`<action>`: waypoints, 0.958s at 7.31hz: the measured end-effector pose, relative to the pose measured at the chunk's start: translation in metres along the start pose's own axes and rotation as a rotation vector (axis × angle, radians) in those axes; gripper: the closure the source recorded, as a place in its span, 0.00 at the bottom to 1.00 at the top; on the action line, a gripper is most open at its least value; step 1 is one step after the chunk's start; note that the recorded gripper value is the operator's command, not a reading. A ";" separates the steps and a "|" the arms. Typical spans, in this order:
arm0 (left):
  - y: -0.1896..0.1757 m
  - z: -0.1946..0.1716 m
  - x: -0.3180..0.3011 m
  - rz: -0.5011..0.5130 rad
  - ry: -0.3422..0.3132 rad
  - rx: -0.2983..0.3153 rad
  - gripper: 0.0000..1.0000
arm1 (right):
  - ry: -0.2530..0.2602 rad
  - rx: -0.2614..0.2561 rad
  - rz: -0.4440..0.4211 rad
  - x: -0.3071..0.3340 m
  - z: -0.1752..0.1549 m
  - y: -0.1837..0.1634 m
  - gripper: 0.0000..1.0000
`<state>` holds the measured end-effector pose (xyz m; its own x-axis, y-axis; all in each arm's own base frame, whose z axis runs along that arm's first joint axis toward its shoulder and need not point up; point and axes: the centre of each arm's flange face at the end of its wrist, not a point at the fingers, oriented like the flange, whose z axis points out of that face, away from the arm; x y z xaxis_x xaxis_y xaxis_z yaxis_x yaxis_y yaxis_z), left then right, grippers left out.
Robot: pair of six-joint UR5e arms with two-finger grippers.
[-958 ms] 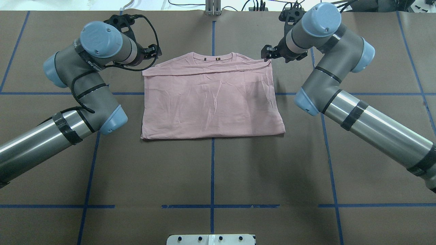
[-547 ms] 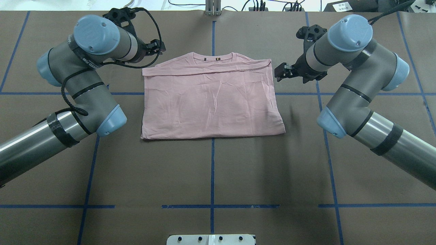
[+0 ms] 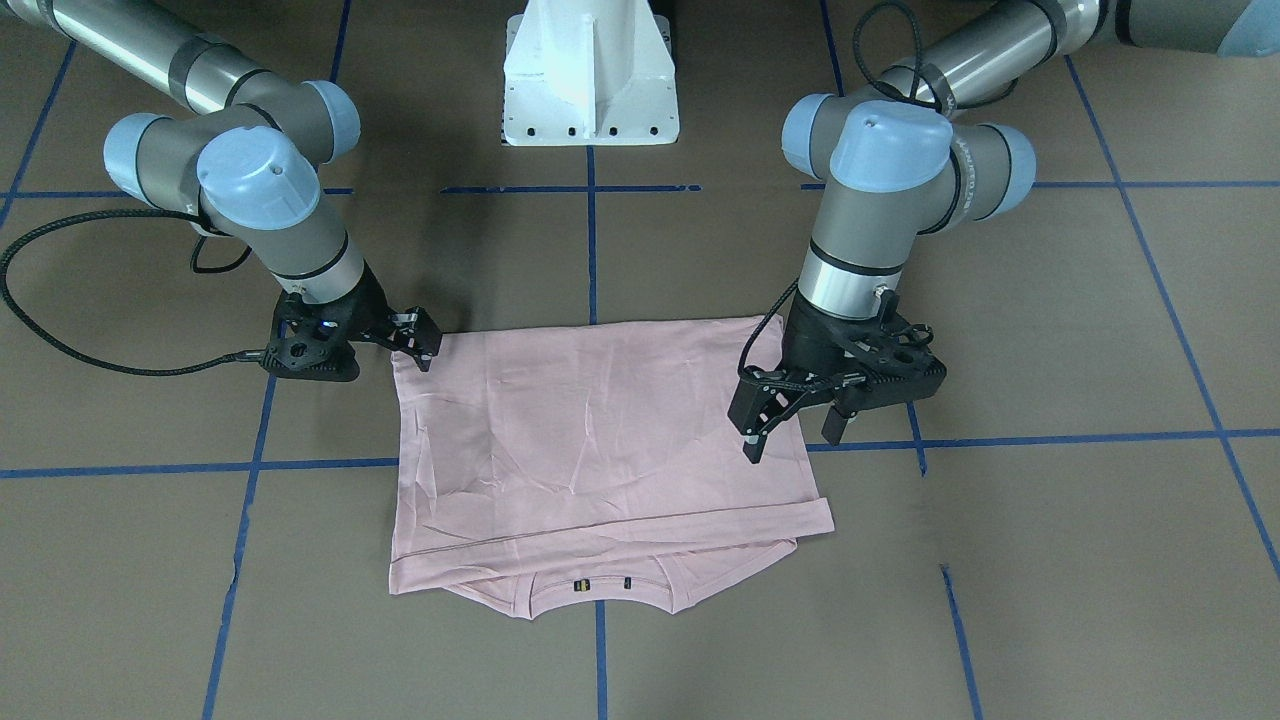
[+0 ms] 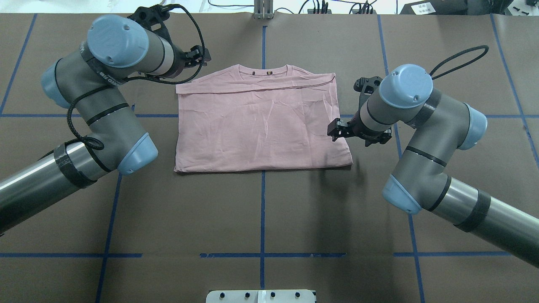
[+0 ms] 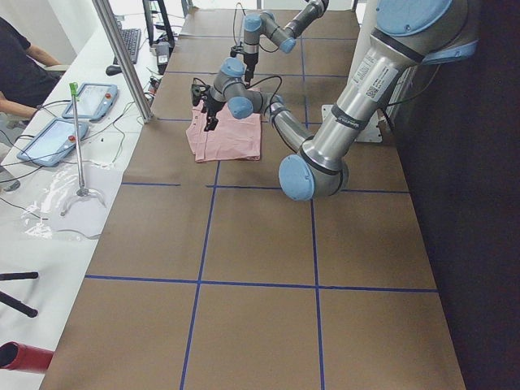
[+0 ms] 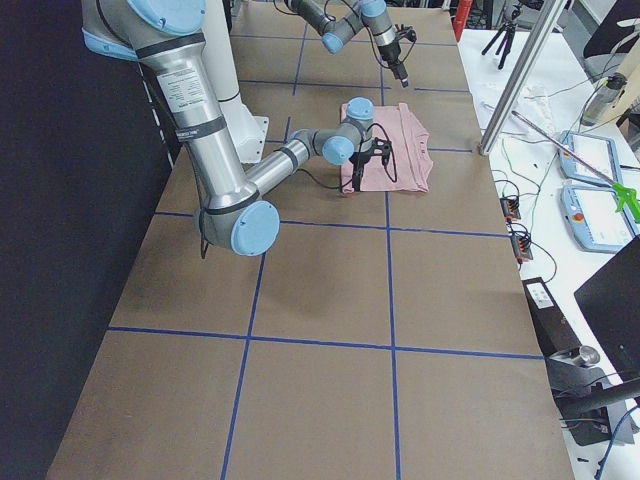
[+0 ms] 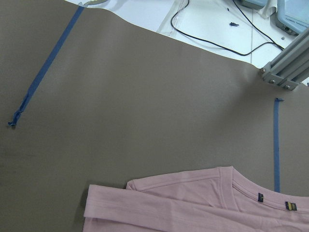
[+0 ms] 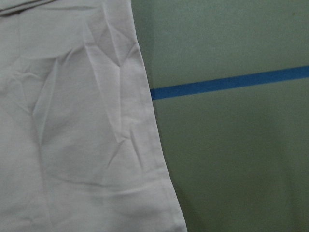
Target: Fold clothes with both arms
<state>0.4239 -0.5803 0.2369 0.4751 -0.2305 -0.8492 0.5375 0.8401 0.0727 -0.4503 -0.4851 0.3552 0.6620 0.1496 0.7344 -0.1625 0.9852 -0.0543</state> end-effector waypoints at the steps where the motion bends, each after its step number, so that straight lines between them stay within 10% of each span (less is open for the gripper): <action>1: 0.003 -0.002 0.002 -0.004 0.004 -0.003 0.00 | 0.012 -0.006 0.002 0.001 0.008 0.004 0.00; 5: 0.008 -0.007 0.008 -0.007 0.017 -0.008 0.00 | 0.035 -0.041 -0.015 -0.005 0.031 0.025 0.10; 7: 0.008 -0.008 0.008 -0.007 0.016 -0.008 0.00 | 0.040 -0.046 -0.015 -0.003 0.034 0.026 0.67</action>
<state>0.4268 -0.5713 0.2269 0.4598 -0.2282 -0.8582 0.5353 0.8423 0.0628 -0.4811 -0.4624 0.3741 0.6932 0.1376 0.7075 -0.1194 0.9900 -0.0756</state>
